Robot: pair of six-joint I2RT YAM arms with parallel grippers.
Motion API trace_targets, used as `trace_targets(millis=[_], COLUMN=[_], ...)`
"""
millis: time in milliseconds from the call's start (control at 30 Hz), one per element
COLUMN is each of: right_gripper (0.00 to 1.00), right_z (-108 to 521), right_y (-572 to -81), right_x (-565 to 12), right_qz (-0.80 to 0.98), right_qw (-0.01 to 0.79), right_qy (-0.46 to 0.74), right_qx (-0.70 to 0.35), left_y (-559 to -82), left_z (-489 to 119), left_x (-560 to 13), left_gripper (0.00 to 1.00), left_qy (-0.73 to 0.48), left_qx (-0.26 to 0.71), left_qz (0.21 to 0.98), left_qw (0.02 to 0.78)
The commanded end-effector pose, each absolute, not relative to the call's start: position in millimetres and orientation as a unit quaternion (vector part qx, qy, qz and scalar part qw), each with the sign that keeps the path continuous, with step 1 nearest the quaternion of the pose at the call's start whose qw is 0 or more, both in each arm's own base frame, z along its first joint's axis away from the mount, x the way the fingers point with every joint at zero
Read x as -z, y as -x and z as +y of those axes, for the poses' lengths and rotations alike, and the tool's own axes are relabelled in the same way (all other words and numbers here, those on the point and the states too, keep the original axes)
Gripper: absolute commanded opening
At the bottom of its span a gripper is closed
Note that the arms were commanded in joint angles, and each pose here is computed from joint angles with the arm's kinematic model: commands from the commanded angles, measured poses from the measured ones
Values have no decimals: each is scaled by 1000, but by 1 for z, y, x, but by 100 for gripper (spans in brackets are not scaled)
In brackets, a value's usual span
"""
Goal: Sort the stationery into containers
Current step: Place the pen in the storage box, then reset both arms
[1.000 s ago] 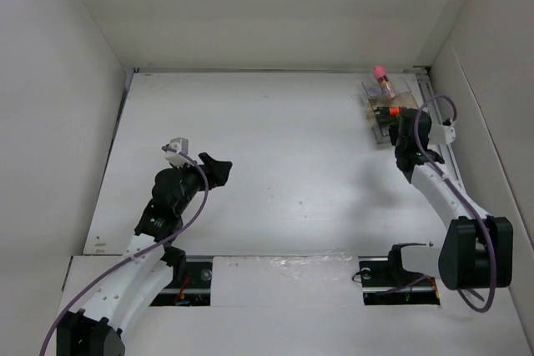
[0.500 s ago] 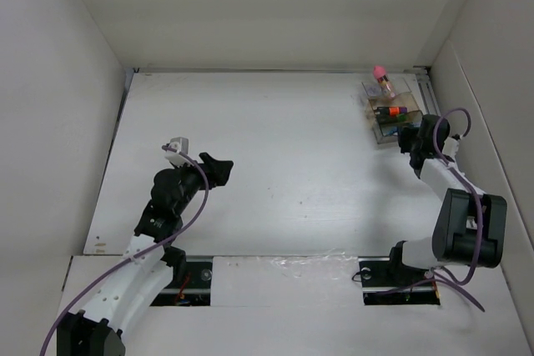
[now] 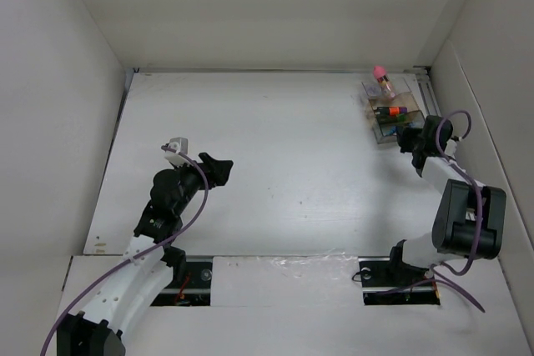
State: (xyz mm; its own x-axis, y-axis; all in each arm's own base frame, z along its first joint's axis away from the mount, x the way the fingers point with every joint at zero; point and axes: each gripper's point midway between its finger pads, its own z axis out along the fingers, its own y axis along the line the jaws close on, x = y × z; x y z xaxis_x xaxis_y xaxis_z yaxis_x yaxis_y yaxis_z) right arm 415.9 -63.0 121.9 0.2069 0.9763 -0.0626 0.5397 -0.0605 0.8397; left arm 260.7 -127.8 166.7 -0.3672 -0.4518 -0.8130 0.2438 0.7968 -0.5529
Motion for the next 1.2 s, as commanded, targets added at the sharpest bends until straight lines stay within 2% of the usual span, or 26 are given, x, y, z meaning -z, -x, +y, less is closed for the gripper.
trace_targets(millis=[0, 200, 367, 633, 667, 700, 900, 1167], right_gripper=[11, 36, 61, 72, 73, 74, 77, 78], right_z=[-69, -70, -67, -51, -46, -41, 24, 142], right_y=[-433, -438, -440, -426, -424, -419, -397, -358], right_x=[-146, -150, -162, -225, -233, -250, -287, -264], right_qz=[543, 542, 544, 546, 548, 549, 599, 733], right_qw=[416, 420, 427, 490, 497, 515, 548, 512], right_qy=[-661, -659, -647, -584, -573, -553, -446, -251], right_qx=[-307, -309, -323, -348, -352, -357, -376, -371], left_y=[-265, -265, -265, -264, -264, -264, -260, -256], left_z=[-131, -131, -131, -132, -132, -132, -131, -126], left_x=[-196, -196, -196, -193, -193, -193, -202, -207], left_gripper=[76, 76, 77, 77, 83, 99, 100, 100], left_qy=[54, 54, 54, 51, 51, 51, 49, 56], left_qx=[324, 324, 324, 327, 327, 327, 331, 326], left_qz=[738, 738, 738, 738, 738, 738, 727, 722], left_qw=[590, 590, 590, 588, 588, 588, 599, 608])
